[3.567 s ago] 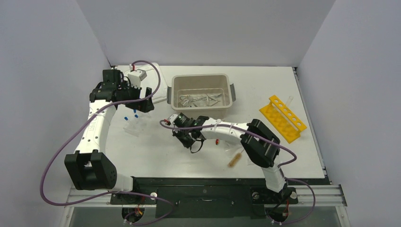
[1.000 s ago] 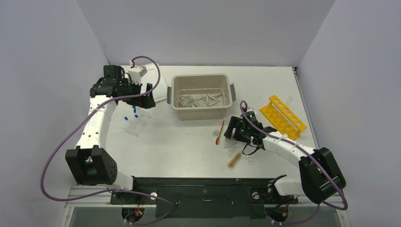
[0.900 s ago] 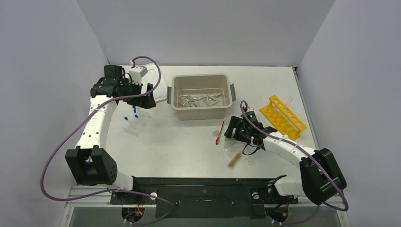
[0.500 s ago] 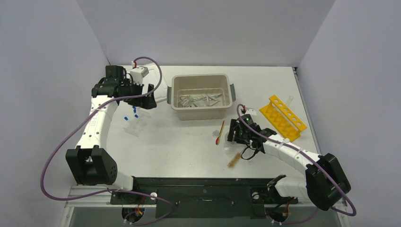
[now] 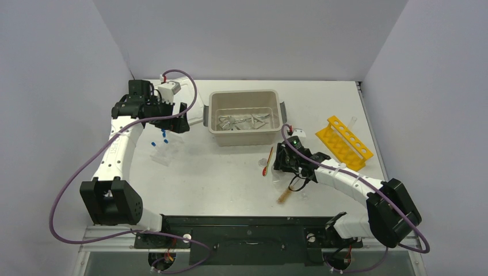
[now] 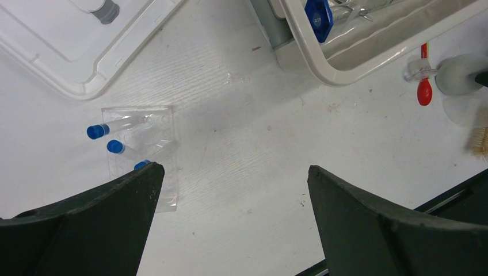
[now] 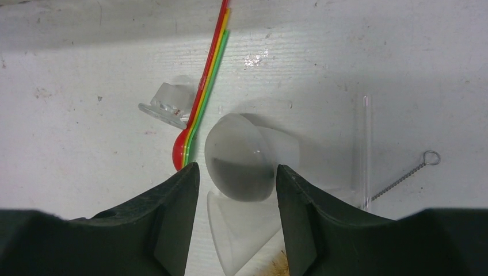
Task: Organize the chemistry lab equipment
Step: Pick up the chemistry item at the center of the board.
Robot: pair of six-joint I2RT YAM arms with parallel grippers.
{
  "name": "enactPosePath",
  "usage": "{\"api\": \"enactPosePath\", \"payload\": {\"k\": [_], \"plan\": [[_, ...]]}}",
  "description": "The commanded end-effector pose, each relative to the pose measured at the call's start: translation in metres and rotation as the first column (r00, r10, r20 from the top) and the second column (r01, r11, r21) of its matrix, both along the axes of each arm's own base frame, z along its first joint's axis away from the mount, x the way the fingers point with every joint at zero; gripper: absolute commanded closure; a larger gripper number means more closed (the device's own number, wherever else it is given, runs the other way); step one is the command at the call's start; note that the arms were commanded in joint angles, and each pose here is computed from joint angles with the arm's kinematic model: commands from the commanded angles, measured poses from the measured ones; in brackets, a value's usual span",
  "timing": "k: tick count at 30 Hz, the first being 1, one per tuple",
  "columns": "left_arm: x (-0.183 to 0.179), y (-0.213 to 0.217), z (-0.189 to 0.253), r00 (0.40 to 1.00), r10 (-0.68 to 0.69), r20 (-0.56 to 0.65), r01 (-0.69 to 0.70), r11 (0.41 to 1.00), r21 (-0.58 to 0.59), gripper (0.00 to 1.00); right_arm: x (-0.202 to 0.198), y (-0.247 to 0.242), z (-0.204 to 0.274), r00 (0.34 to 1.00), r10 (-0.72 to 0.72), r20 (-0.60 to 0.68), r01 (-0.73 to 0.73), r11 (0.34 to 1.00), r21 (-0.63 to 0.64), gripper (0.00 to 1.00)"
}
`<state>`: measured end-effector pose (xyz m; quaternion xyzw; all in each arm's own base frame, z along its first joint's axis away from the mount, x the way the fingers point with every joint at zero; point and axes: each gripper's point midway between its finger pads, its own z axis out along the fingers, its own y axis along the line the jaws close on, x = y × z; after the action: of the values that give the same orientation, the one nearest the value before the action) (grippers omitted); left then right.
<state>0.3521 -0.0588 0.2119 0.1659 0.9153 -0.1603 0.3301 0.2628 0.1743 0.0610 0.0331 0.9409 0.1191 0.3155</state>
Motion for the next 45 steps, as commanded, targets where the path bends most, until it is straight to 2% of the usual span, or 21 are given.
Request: {"api": "enactPosePath", "payload": {"k": [1,5,14,28,30,35,45], "plan": [[-0.001,0.001,0.013,0.998,-0.015,0.061,0.013,1.000,0.023,0.03,0.010,0.003,0.012,0.999,-0.022,0.037,0.021,1.000,0.011,0.52],[-0.001,0.002,0.014,0.998,-0.014,0.063,0.013,1.000,0.027,0.04,0.007,-0.001,0.011,0.999,-0.025,0.045,0.025,1.000,-0.001,0.52],[-0.003,-0.008,0.016,0.997,-0.042,0.068,0.040,0.999,0.030,0.03,0.005,0.017,0.008,1.000,0.016,0.027,-0.018,0.997,0.078,0.54],[-0.003,-0.007,0.019,0.996,-0.041,0.075,0.038,0.998,0.042,0.03,-0.003,0.022,-0.010,0.999,0.043,-0.018,-0.042,0.999,0.032,0.55],[-0.003,-0.006,0.019,0.996,-0.040,0.075,0.037,0.998,0.043,0.03,-0.004,0.024,-0.011,0.998,0.053,-0.018,-0.052,0.998,0.017,0.59],[-0.003,-0.006,0.020,0.996,-0.041,0.079,0.037,0.998,0.050,0.04,-0.003,0.025,-0.009,0.998,0.064,-0.007,-0.064,0.998,-0.024,0.82],[-0.004,-0.006,0.018,0.996,-0.045,0.078,0.041,0.998,0.051,0.03,0.004,0.042,0.022,0.989,0.127,0.069,-0.125,0.991,-0.036,1.00]]}}
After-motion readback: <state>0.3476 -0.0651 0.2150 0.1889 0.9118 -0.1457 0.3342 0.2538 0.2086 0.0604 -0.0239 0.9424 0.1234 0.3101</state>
